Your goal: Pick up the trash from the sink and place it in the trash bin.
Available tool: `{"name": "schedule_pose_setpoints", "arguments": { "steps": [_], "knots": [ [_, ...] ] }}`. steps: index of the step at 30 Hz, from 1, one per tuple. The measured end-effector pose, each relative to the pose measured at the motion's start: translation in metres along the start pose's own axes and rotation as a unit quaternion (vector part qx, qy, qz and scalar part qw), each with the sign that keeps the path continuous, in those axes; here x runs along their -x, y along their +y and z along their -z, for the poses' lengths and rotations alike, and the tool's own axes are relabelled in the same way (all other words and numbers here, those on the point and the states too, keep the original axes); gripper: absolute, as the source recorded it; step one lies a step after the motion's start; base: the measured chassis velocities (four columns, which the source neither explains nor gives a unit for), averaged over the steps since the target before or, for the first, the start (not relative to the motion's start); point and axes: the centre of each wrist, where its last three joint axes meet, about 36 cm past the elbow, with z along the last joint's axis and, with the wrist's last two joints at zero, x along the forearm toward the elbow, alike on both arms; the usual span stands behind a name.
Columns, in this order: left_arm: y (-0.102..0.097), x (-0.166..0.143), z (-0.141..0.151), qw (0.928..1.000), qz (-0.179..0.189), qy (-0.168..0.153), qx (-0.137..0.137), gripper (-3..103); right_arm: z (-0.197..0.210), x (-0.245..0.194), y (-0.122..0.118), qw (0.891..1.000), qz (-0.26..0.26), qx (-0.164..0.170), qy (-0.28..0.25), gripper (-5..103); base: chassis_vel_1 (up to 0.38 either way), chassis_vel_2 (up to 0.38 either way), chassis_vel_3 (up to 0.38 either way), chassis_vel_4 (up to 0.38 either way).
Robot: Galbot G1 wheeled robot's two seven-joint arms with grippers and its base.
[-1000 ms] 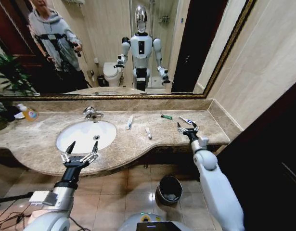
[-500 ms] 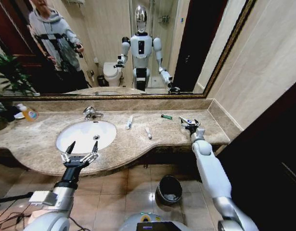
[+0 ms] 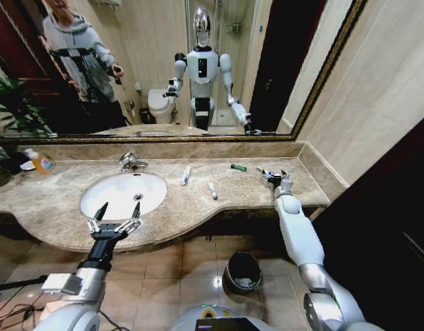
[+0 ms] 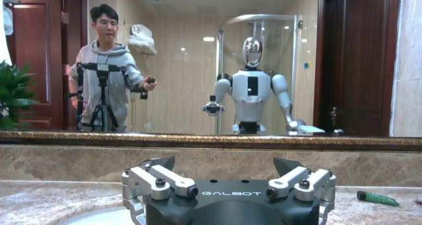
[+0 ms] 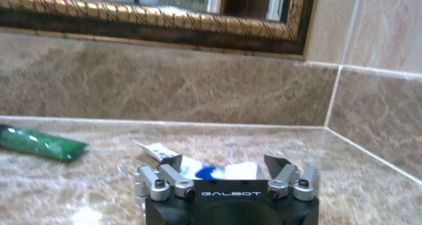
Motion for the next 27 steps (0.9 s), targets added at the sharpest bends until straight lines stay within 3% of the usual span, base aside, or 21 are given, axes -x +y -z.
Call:
{"name": "schedule_pose_setpoints", "arguments": {
  "steps": [1, 3, 5, 6, 10, 15, 16, 27],
  "knots": [
    [0.000, 0.000, 0.000, 1.0000, 0.000, 0.000, 0.000, 100, 0.000, 0.000, 0.000, 1.000, 0.000, 0.000, 0.000, 84, 0.000, 0.000, 0.000, 0.000],
    [0.000, 0.000, 0.000, 1.0000, 0.000, 0.000, 0.000, 100, -0.003, 0.000, -0.004, 1.000, -0.001, -0.001, 0.002, 74, 0.000, 0.000, 0.000, 0.000],
    [0.000, 0.000, 0.000, 1.0000, 0.000, 0.000, 0.000, 100, -0.004, -0.001, -0.005, 1.000, -0.001, -0.001, 0.003, 74, 0.000, 0.000, 0.000, 0.000],
    [0.000, 0.000, 0.000, 1.0000, 0.000, 0.000, 0.000, 100, -0.006, -0.002, -0.007, 1.000, -0.001, -0.003, 0.003, 63, 0.000, 0.000, 0.000, 0.000],
    [0.000, 0.000, 0.000, 1.0000, 0.000, 0.000, 0.000, 100, -0.008, -0.004, -0.013, 1.000, -0.003, -0.003, 0.002, 46, 0.000, 0.000, 0.000, 0.000],
    [0.000, 0.000, 0.000, 1.0000, 0.000, 0.000, 0.000, 100, -0.007, -0.009, -0.017, 1.000, -0.003, 0.003, -0.001, 41, 0.000, 0.000, 0.000, 0.000],
    [0.000, 0.000, 0.000, 1.0000, 0.000, 0.000, 0.000, 100, -0.007, -0.012, -0.019, 1.000, -0.003, 0.003, -0.002, 34, 0.000, 0.000, 0.000, 0.000],
    [0.000, 0.000, 0.000, 1.0000, 0.000, 0.000, 0.000, 100, 0.003, -0.053, -0.024, 1.000, 0.013, 0.007, -0.020, 33, 0.000, 0.000, 0.000, 0.000]
  ]
}}
